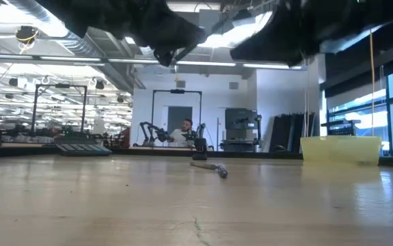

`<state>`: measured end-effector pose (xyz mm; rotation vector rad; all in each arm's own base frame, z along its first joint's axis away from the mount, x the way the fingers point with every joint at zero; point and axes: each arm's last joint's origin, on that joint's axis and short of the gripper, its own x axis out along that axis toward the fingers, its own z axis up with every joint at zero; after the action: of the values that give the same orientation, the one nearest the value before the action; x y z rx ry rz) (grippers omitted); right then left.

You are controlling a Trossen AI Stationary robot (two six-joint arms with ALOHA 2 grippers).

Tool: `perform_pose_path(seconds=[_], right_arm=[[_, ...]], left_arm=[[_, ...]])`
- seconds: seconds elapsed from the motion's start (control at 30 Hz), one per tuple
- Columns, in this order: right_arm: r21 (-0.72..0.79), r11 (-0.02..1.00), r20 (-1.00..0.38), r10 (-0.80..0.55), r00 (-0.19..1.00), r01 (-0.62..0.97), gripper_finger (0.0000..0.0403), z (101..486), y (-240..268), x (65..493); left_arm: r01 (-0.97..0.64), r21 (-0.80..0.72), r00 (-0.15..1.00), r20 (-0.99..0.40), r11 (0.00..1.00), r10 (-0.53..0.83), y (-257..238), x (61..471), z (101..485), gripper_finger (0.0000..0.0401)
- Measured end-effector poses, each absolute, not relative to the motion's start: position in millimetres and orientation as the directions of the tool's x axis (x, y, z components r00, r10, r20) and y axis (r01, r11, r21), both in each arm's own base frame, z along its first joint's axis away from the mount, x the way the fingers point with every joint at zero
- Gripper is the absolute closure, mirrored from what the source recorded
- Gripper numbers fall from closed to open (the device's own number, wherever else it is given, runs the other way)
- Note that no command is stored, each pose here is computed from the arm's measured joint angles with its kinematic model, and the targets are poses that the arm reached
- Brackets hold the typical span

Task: Sort crayons/erasers/pens/pencils in bins
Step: Put the green crayon into the orange bin

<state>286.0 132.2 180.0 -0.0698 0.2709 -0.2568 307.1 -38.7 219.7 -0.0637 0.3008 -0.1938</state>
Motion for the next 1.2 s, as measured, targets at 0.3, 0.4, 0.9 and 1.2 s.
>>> perform_pose_path(seconds=[0.3, 0.4, 0.9, 1.2], right_arm=[[-0.187, 0.916, -0.149, -0.383, 0.912, 0.354, 0.0370, 218.7, 123.8, 271.2], [-0.158, 0.907, -0.115, -0.410, 0.905, 0.391, 0.0370, 238.1, 122.3, 258.5], [0.021, 0.963, -0.441, -0.234, 0.867, 0.270, 0.0220, 331.5, 67.2, 160.8], [-0.004, 0.958, -0.420, -0.262, 0.869, 0.287, 0.0203, 350.9, 48.2, 120.9]], left_arm=[[0.185, -0.040, 0.960, -0.205, 0.982, -0.189, -56.1, 312.6, 219.5, 0.0385], [0.192, -0.033, 0.953, -0.232, 0.981, -0.195, -60.8, 316.7, 211.1, 0.0385], [0.122, 0.008, 0.985, -0.128, 0.993, -0.120, -68.9, 361.4, 248.5, 0.0385], [0.100, 0.046, 0.988, -0.125, 0.994, -0.093, -68.7, 452.1, 224.8, 0.0385]])
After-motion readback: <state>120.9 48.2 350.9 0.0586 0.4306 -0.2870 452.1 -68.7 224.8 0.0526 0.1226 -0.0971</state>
